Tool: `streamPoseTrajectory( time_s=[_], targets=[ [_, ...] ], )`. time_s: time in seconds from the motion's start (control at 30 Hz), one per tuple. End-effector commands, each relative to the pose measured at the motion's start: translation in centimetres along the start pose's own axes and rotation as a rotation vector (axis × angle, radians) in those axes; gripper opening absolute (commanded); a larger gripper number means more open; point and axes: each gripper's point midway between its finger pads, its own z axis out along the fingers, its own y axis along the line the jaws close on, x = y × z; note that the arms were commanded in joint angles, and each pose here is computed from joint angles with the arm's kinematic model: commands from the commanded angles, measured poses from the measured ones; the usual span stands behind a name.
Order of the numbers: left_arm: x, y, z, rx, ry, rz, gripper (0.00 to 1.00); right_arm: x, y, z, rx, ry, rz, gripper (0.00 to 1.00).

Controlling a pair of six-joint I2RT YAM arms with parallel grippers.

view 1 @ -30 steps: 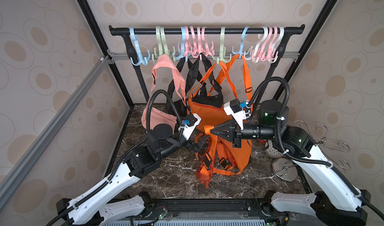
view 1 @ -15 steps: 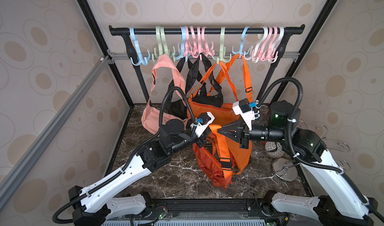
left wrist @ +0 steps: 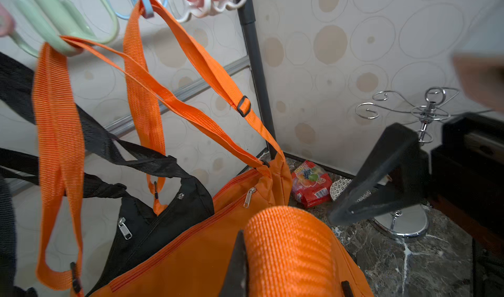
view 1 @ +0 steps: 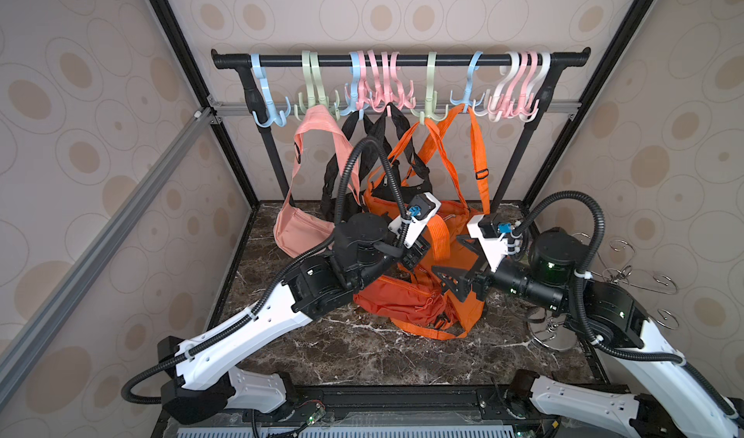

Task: Hang the bag on a hook
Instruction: Pick up the bag from the bag.

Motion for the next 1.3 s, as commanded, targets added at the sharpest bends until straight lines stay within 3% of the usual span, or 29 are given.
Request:
streamPoseTrajectory(
  time_s=[0.0, 0.13, 0.27, 0.4, 0.5, 0.53, 0.63, 0.7, 1.07, 1.2, 1.27],
  targets=[
    [-0.2, 1.4, -0.2, -0.116, 0.06, 0.019, 0.0, -0.4, -0.7, -0.2, 0.128, -0.029, -0.11, 1.0],
    [-0.9, 1.6, -0.1, -0.155, 0.064, 0.018, 0.0, -0.5, -2.8, -0.1, 0.385, -0.061, -0.257, 0.96],
    [-1.6, 1.6, -0.2, -0.179, 0.065, 0.017, 0.0, -0.3, -4.6, 1.2, 0.552, -0.048, -0.374, 0.93],
    [-1.9, 1.6, -0.4, -0.189, 0.064, 0.023, 0.0, -0.6, -5.5, 1.9, 0.659, -0.062, -0.414, 0.8],
    [-2.0, 1.5, -0.6, -0.186, 0.062, 0.024, 0.0, -1.6, -6.2, 1.3, 0.712, -0.097, -0.42, 0.62],
    [-2.0, 1.4, -0.7, -0.185, 0.063, 0.024, 0.0, -1.8, -6.5, 1.3, 0.719, -0.096, -0.42, 0.53],
    [-2.1, 1.4, -0.9, -0.181, 0.059, 0.025, 0.0, -2.6, -6.8, 1.0, 0.73, -0.122, -0.418, 0.13],
    [-2.2, 1.5, -1.1, -0.181, 0.054, 0.022, 0.0, -3.2, -7.0, 0.6, 0.743, -0.148, -0.42, 0.0],
    [-2.9, 1.6, -1.3, -0.176, 0.046, 0.044, 0.0, -7.8, -9.2, -3.8, 0.748, -0.24, -0.353, 0.0],
    [-4.8, 1.6, 0.0, -0.187, 0.043, 0.069, 0.0, -10.4, -10.2, -4.9, 0.73, -0.278, -0.305, 0.0],
    [-7.2, 2.1, 0.4, -0.174, -0.004, 0.052, 0.0, -12.2, -10.6, -4.9, 0.732, -0.29, -0.309, 0.0]
  ],
)
